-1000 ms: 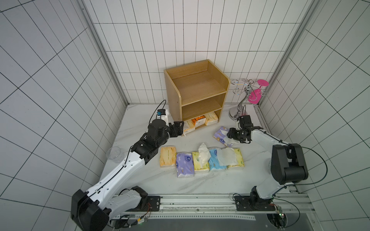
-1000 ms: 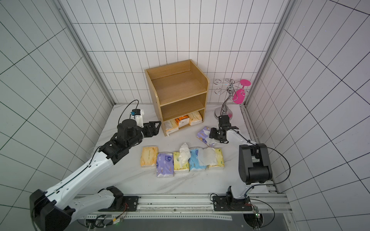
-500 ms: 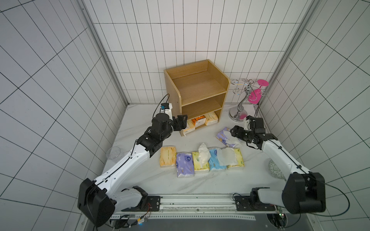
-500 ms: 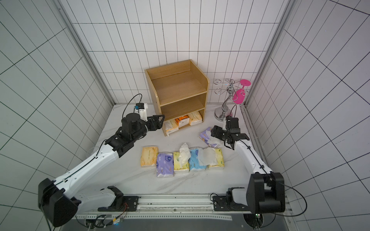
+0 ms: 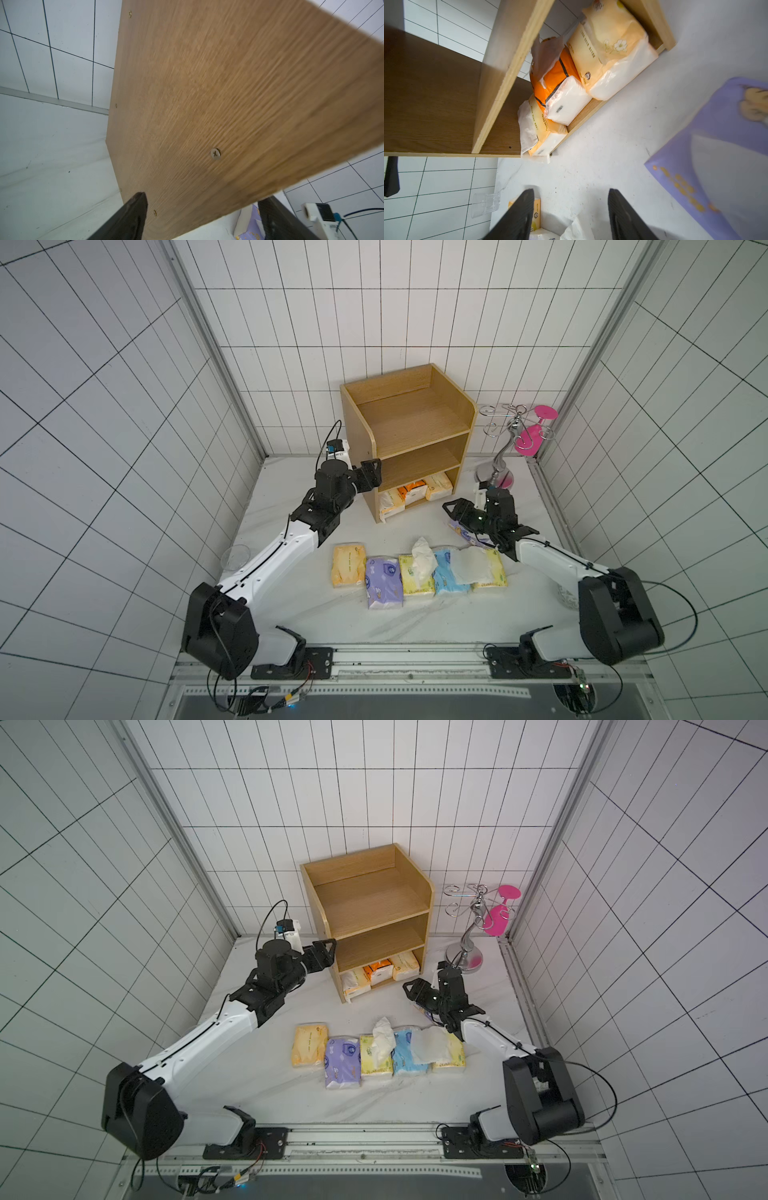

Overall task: Remove the tissue boxes from the shelf
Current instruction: Adjust the box of tissues at the center of the board, then pick up a box of tissues from the shelf.

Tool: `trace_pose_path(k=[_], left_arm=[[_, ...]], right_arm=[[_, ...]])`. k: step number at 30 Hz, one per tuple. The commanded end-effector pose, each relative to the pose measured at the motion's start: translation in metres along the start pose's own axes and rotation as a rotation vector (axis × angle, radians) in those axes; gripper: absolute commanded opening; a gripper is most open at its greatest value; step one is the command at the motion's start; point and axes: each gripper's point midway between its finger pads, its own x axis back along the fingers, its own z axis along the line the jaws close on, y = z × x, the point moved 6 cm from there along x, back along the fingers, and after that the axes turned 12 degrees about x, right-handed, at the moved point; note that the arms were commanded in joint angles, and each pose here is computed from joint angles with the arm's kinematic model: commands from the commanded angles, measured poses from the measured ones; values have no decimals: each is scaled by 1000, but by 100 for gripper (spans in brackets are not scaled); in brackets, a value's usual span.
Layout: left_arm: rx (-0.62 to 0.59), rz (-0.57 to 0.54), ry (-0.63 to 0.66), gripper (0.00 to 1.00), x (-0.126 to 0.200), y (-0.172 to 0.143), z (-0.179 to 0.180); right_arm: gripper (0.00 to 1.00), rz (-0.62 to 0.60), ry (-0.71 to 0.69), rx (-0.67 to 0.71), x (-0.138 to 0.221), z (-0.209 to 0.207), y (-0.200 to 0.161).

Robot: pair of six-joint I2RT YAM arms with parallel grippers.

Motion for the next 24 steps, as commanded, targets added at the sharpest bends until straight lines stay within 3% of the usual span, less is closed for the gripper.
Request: trace_pose_path(k=[1,11,24], left_arm=[[19,-45,-30,87,4,21,-3],[-17,20,-44,87,1,15,2],[-51,37,-43,87,12,12,9]], right_arm=[[59,-73,104,-50,-28,24,11],[56,-108,202,-139,-123,33,-9],[57,-64,169,-120,-182,45,-33]])
